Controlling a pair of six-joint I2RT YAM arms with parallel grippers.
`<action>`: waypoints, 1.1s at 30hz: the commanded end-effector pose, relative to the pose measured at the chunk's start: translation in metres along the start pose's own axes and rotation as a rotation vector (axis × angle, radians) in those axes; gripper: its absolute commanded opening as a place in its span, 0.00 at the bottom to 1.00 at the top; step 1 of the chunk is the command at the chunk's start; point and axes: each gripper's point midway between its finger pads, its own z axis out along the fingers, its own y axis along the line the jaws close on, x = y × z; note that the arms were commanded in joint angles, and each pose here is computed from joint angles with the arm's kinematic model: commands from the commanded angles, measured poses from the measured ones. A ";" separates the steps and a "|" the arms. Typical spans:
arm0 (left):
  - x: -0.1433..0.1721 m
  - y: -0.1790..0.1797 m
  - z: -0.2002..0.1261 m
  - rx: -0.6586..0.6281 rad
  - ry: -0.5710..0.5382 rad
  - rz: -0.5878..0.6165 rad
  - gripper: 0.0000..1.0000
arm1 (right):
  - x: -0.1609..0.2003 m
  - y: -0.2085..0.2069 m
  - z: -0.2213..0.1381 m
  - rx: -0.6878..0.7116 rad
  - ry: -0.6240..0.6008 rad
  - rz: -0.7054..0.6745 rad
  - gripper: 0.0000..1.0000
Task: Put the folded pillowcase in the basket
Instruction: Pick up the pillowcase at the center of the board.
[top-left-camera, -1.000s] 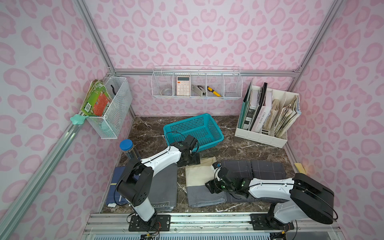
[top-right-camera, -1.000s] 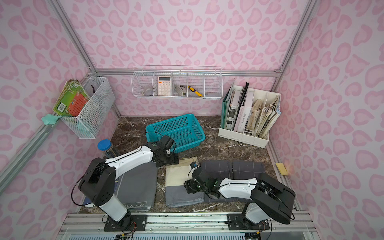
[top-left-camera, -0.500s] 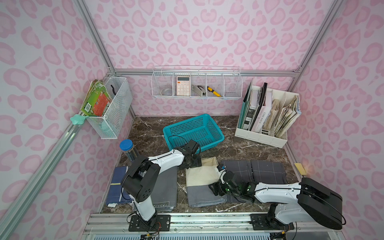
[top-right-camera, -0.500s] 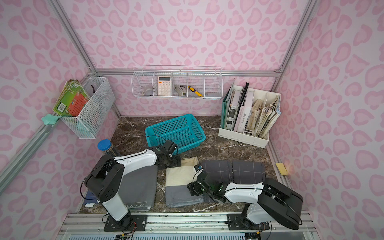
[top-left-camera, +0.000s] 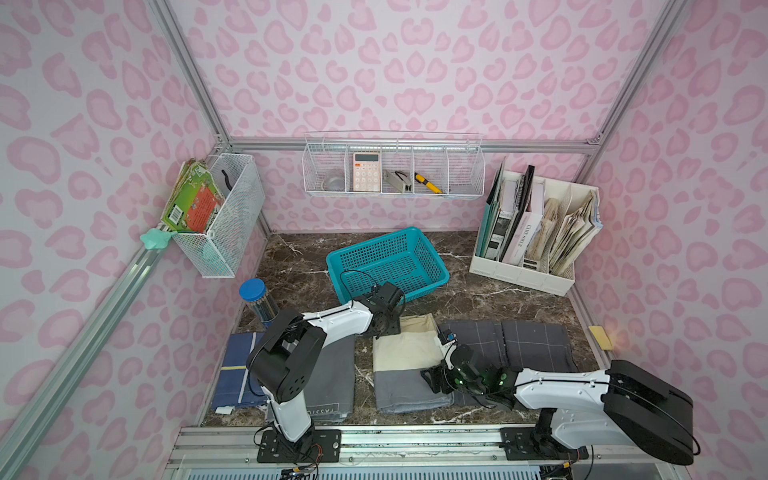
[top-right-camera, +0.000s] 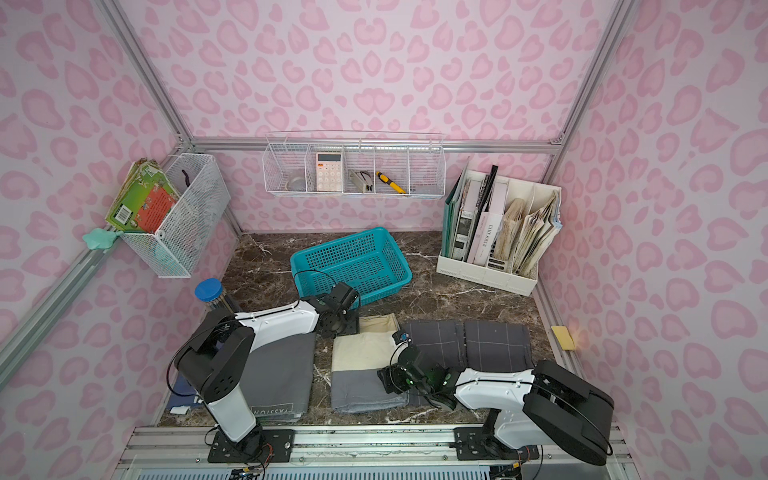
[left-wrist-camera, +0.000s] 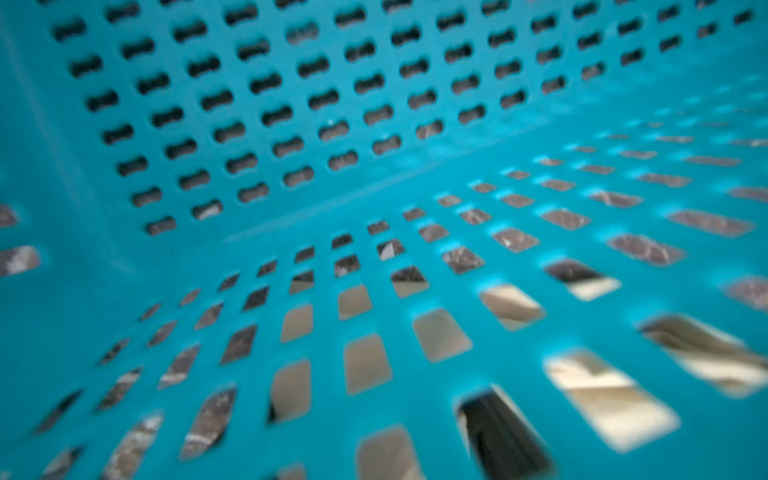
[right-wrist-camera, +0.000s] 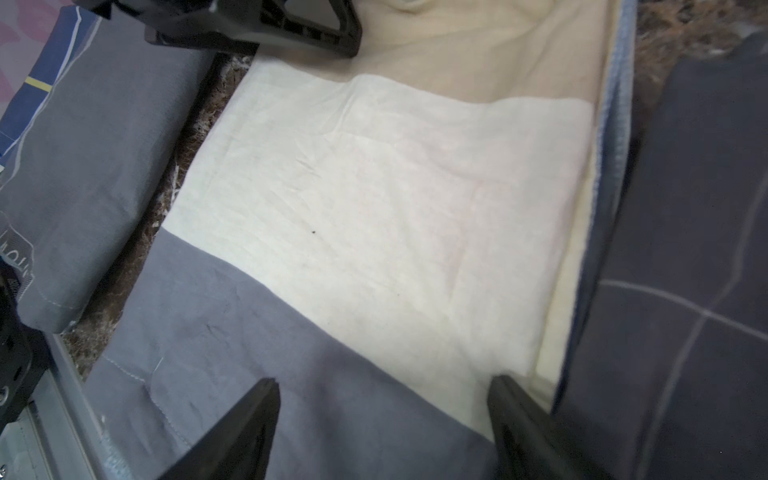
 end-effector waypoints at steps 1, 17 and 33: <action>0.011 0.001 0.004 0.001 0.059 0.014 0.56 | 0.008 -0.007 0.000 0.030 0.026 0.008 0.83; 0.023 -0.005 -0.068 -0.047 -0.123 0.033 0.01 | -0.001 -0.007 0.024 0.081 0.075 -0.013 0.81; 0.065 0.080 -0.112 -0.132 -0.219 -0.239 0.00 | -0.063 0.017 0.056 0.071 0.041 -0.077 0.78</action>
